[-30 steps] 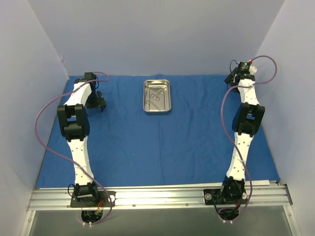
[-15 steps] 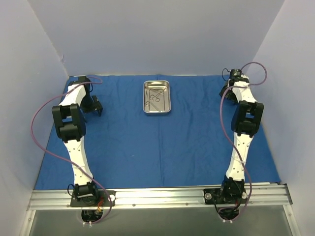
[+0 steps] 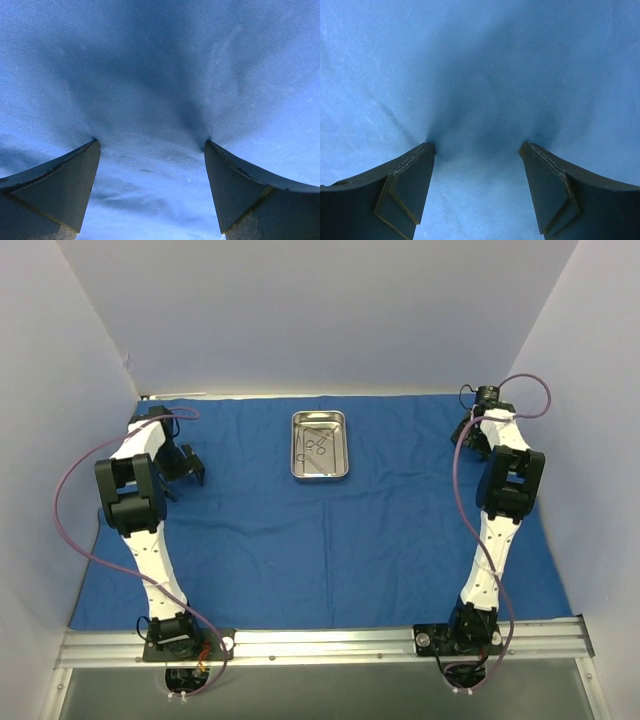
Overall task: Open and lay out the surgical kit
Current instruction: Smooth out the surgical kit at the center of the board.
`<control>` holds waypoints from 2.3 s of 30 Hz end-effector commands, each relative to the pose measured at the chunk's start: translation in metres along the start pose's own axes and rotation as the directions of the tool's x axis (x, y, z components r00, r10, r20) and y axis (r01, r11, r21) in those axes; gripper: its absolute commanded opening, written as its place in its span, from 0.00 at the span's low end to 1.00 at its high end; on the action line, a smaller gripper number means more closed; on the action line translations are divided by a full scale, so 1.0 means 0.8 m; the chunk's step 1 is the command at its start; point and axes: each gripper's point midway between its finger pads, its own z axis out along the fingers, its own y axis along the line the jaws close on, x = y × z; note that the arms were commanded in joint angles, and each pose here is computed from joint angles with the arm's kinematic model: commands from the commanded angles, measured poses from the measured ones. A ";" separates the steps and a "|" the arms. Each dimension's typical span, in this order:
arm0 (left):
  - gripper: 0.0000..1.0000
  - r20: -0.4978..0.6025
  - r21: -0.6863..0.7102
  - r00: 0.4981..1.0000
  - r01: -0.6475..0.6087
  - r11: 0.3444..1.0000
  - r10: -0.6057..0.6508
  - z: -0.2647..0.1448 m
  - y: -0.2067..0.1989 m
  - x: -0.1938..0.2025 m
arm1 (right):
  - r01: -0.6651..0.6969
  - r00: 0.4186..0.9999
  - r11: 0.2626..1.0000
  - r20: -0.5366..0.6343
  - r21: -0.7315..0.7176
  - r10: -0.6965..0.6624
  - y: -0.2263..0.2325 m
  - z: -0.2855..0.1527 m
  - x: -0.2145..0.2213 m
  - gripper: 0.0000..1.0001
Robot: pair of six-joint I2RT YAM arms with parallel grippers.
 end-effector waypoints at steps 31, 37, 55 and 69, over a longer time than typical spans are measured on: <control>0.97 -0.026 0.017 0.998 -0.064 0.998 0.064 0.041 -0.052 -0.075 | 0.142 0.988 0.989 -0.061 -0.037 -0.145 0.072 0.051 0.023 0.84; 0.97 0.004 0.071 0.999 -0.039 0.997 0.039 0.057 -0.063 -0.094 | 0.142 0.988 0.990 -0.060 -0.018 -0.143 0.072 0.078 0.025 0.84; 0.97 0.039 0.286 0.999 -0.023 0.958 0.012 0.073 -0.098 -0.127 | 0.098 0.987 0.995 -0.124 -0.003 -0.098 0.053 0.075 0.065 0.86; 0.96 0.059 0.362 0.998 -0.003 0.932 -0.019 0.074 -0.116 -0.142 | 0.076 0.987 0.997 -0.143 -0.016 -0.077 0.053 0.071 0.072 0.86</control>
